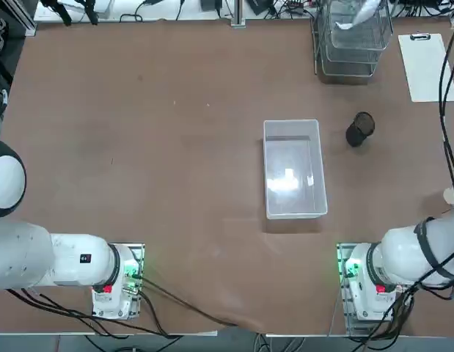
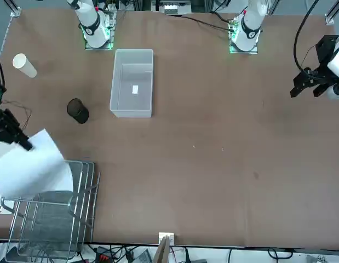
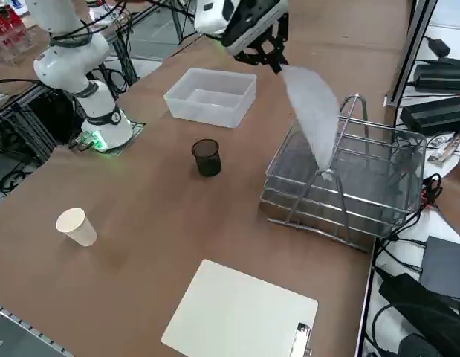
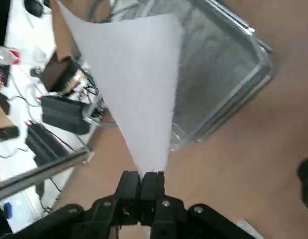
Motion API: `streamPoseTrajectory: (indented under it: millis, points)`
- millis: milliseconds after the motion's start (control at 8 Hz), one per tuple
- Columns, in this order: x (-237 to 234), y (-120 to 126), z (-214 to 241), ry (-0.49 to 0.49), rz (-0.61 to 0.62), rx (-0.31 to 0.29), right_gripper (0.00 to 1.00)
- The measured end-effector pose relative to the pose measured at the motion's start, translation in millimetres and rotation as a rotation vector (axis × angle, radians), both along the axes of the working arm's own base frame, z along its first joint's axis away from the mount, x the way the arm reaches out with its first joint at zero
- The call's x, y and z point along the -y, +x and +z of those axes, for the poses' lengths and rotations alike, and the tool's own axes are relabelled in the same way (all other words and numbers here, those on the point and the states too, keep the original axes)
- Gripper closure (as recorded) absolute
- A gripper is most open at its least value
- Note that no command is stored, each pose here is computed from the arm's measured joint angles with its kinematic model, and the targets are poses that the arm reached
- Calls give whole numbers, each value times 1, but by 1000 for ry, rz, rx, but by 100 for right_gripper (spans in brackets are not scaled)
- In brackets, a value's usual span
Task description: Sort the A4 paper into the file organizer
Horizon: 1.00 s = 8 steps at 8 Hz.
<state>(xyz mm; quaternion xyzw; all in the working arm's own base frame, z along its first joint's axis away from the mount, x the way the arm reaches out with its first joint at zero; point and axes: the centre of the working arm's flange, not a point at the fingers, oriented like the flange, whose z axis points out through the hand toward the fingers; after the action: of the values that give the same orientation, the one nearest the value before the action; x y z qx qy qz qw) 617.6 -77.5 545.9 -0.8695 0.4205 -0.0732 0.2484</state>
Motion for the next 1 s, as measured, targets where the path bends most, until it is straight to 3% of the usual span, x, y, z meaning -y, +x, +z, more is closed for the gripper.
streamPoseTrajectory:
  millis: [500,1000]
  points:
    - [27,-16,-40,-12,-35,-88,98]
    - [37,-10,-57,-4,-149,-90,98]
